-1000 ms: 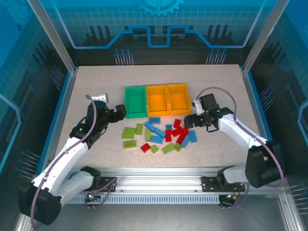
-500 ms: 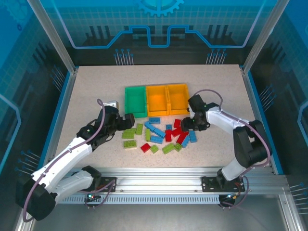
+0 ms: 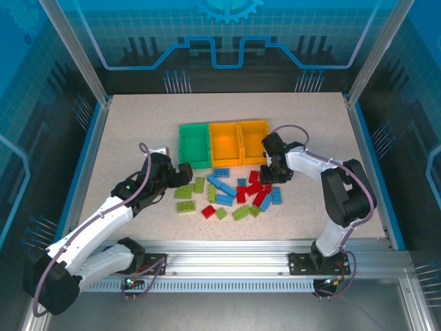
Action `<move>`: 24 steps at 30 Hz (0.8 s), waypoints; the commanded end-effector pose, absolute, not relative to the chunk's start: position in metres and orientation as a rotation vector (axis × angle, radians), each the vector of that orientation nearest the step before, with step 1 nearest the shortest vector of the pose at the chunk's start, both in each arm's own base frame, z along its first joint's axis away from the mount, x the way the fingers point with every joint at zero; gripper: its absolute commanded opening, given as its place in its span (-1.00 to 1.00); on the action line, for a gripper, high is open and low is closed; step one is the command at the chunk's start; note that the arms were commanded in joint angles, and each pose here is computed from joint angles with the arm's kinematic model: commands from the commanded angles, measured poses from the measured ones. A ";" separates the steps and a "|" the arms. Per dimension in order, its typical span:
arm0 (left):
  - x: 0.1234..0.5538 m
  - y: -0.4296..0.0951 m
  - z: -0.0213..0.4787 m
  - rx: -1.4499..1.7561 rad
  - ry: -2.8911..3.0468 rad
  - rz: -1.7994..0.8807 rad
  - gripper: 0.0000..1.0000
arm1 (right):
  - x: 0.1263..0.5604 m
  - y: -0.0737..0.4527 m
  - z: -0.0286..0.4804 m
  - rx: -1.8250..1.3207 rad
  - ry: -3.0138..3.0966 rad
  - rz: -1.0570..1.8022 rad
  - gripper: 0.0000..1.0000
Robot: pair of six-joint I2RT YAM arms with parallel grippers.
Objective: Sort the legos into containers by color
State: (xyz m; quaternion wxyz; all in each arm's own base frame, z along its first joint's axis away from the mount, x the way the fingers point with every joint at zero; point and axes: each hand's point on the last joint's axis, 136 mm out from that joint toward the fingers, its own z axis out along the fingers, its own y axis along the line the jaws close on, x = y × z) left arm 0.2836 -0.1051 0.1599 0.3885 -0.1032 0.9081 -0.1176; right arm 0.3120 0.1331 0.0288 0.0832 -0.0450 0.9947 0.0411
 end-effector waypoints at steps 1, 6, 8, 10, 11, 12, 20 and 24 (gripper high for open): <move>0.281 -0.103 0.151 -0.275 2.326 -0.270 0.98 | 0.315 0.134 0.035 -0.123 2.959 0.111 -0.33; 0.282 -0.103 0.147 -0.286 2.339 -0.267 0.98 | 0.320 0.139 0.057 -0.093 2.898 0.172 -0.49; 0.282 -0.105 0.144 -0.288 2.346 -0.270 0.98 | 0.324 0.141 0.076 -0.076 2.850 0.208 -0.50; 0.284 -0.107 0.143 -0.276 2.354 -0.264 0.98 | 0.331 0.145 0.098 -0.077 2.794 0.248 -0.50; 0.284 -0.110 0.142 -0.255 2.364 -0.257 0.98 | 0.335 0.148 0.108 -0.082 2.768 0.273 -0.50; 0.285 -0.114 0.141 -0.233 2.373 -0.250 0.98 | 0.340 0.151 0.119 -0.089 2.741 0.299 -0.50; 0.290 -0.156 0.128 -0.101 2.437 -0.250 0.98 | 0.405 0.166 0.145 -0.032 2.670 0.413 -0.48; 0.290 -0.180 0.126 -0.034 2.452 -0.268 0.98 | 0.439 0.167 0.128 0.044 2.709 0.447 -0.45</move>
